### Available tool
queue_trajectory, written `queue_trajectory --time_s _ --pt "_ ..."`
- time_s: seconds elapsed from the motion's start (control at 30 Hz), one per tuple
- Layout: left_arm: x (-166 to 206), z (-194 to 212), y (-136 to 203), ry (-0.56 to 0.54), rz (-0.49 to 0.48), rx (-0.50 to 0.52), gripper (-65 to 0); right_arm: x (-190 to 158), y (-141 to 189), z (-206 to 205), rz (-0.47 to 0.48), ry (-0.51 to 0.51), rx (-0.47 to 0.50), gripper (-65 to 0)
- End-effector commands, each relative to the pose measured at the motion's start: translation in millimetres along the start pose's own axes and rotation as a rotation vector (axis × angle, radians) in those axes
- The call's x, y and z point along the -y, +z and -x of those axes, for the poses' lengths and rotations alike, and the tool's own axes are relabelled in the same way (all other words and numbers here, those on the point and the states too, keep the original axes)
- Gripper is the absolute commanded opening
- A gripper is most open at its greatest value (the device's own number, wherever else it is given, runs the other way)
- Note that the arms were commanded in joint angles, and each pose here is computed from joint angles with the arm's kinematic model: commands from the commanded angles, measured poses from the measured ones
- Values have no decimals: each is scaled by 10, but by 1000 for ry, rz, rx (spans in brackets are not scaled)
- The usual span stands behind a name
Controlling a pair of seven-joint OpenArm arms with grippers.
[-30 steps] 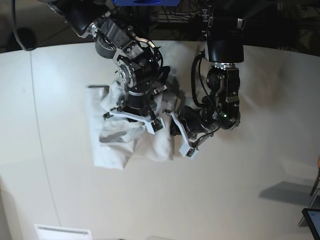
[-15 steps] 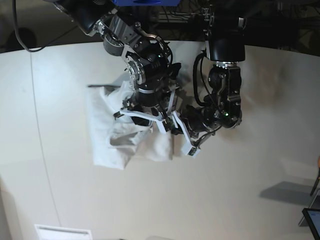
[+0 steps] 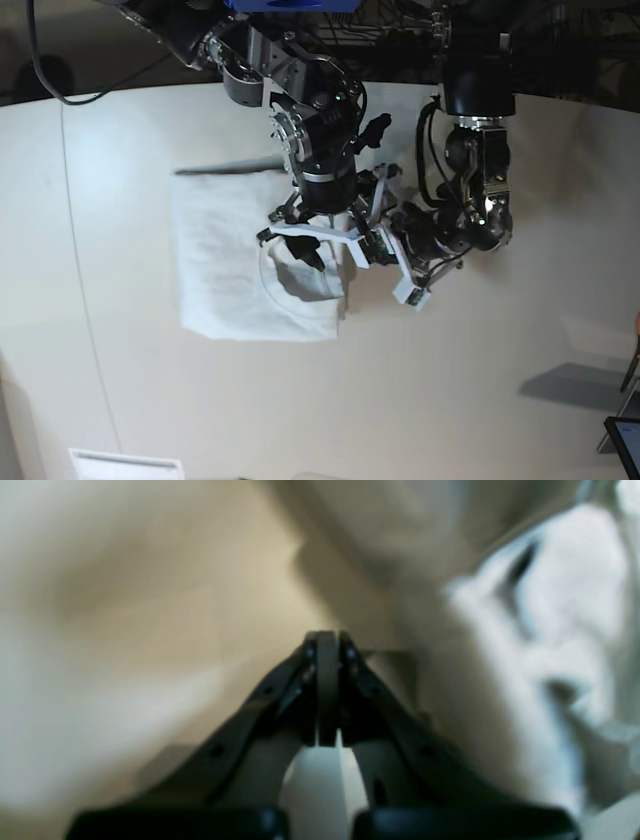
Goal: Fold the T-shirt properly
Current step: 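Release the fabric with both grippers and lift the left gripper away, then press and smooth the folded shirt with the right gripper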
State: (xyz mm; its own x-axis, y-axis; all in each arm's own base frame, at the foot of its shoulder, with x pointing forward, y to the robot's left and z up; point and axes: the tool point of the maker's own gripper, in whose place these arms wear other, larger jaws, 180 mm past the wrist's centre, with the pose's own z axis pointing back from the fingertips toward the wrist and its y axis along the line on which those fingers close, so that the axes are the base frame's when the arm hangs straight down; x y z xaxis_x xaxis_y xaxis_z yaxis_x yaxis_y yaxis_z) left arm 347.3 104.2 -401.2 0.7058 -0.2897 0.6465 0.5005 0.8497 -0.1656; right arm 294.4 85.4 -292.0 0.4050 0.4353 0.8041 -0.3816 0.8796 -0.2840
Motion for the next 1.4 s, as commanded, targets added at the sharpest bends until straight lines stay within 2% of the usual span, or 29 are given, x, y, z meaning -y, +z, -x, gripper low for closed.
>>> queue_trajectory --time_s 0.0,0.1,0.2,0.23,0.3,0.4,0.43,0.5,0.6,0.7,0.83,0.93,1.07,1.2,1.37 --pt "-75 -197 126 -36 -20 59 -650 97 81 -296 22 -30 101 -264" --pt "-254 -177 324 -66 -78 67 -650 150 143 -397 26 -50 135 -264" --pt "-491 -39 554 -20 -153 58 -650 268 163 -481 51 -70 188 -270" --pt "-575 8 651 1 -183 58 -650 331 169 -491 65 -75 211 -290" --pt "-711 86 837 27 -237 65 -650 456 171 -541 94 -87 257 -380" --pt "-872 183 1168 10 -322 77 -650 615 131 -592 120 -123 298 -633" --pt "-901 220 1248 12 -343 78 -650 636 113 -613 107 -149 303 -650" --pt "-951 309 1426 15 -394 79 -650 676 47 -685 51 -185 310 -627" --pt "-994 473 1627 35 -447 70 -650 771 -160 -655 -22 -253 270 -650" --pt "-996 586 1744 45 -473 60 -650 905 -345 -623 -43 -328 238 -647" --pt "-987 710 1800 55 -484 38 -650 1068 -509 -638 -41 -388 240 -647" --pt "-1011 737 1833 63 -494 36 -650 1126 -650 -495 -36 -427 207 -647" --pt "-1021 740 1845 65 -498 37 -650 1065 -809 -255 -39 -407 170 -647" --pt "-1010 716 1821 62 -492 41 -650 825 -942 2 -67 -380 119 -647" --pt "-1008 709 1805 65 -488 42 -650 516 -1000 127 -114 -336 108 -647"
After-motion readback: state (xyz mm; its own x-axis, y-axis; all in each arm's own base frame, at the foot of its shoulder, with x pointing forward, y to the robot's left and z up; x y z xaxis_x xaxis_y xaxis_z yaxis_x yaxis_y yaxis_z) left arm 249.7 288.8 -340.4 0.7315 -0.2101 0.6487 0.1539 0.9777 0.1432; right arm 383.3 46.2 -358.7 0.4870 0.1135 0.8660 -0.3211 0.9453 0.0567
